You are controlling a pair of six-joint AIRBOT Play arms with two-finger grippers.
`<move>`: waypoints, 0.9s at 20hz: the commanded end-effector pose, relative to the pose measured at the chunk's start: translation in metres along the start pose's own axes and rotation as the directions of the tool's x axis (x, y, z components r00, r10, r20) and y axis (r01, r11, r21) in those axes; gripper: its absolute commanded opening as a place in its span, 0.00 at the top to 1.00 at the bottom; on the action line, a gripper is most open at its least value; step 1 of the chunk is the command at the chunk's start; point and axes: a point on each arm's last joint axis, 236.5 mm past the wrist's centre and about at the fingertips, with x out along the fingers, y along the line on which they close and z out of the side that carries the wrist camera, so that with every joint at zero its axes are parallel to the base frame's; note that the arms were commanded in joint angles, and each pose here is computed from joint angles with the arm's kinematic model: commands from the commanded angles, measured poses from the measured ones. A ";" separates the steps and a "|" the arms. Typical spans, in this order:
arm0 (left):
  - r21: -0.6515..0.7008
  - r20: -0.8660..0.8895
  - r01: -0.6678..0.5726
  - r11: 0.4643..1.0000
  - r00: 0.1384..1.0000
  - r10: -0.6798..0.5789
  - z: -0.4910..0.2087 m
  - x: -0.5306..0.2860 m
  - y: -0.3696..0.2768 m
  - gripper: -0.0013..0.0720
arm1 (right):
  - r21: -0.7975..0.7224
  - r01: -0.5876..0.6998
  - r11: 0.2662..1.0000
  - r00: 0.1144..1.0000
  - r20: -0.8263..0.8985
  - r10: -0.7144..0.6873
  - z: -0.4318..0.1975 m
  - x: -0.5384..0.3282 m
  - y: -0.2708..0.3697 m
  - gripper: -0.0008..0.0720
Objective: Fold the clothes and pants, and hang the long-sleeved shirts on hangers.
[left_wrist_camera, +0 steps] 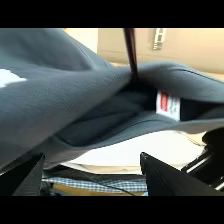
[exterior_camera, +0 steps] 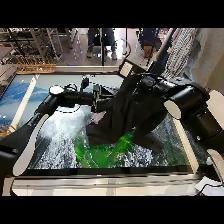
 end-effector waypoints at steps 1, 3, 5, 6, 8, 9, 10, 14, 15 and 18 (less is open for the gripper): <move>-0.017 -0.001 0.014 1.000 1.000 -0.014 0.001 0.001 0.000 0.11 | 0.111 0.054 0.992 0.997 -0.061 -0.048 -0.022 0.005 -0.017 0.96; -0.017 0.017 0.014 1.000 1.000 -0.014 0.005 0.001 0.000 0.11 | 0.182 0.081 0.980 0.991 -0.117 -0.060 -0.043 0.012 -0.024 0.96; -0.024 0.051 0.014 1.000 0.999 -0.012 0.013 0.001 0.000 0.11 | 0.222 0.121 0.967 0.983 -0.163 -0.086 -0.061 0.018 -0.034 0.96; -0.024 0.070 0.014 1.000 0.998 -0.012 0.018 0.000 0.000 0.11 | 0.235 0.148 0.961 0.977 -0.186 -0.105 -0.069 0.019 -0.040 0.96; -0.023 0.109 0.013 1.000 0.994 -0.011 0.027 0.000 0.000 0.11 | 0.245 0.170 0.955 0.971 -0.207 -0.119 -0.079 0.020 -0.047 0.96; -0.024 0.133 0.013 1.000 0.991 -0.010 0.033 -0.001 0.001 0.11 | 0.244 0.173 0.954 0.971 -0.206 -0.123 -0.079 0.019 -0.048 0.96; -0.024 0.155 0.013 1.000 0.988 -0.009 0.037 0.001 0.001 0.11 | 0.242 0.175 0.954 0.973 -0.193 -0.130 -0.075 0.019 -0.049 0.96; -0.049 0.164 0.025 0.999 0.986 -0.016 0.034 0.022 -0.003 0.11 | 0.235 0.194 0.953 0.980 -0.087 -0.178 -0.044 0.011 -0.059 0.96; -0.057 0.154 0.050 0.997 0.987 -0.041 0.029 0.030 -0.009 0.11 | 0.226 0.193 0.955 0.981 -0.075 -0.181 -0.039 0.008 -0.059 0.96; -0.123 0.154 0.161 0.979 0.978 -0.141 0.027 0.048 -0.025 0.11 | 0.221 0.206 0.953 0.978 -0.061 -0.198 -0.035 -0.004 -0.066 0.96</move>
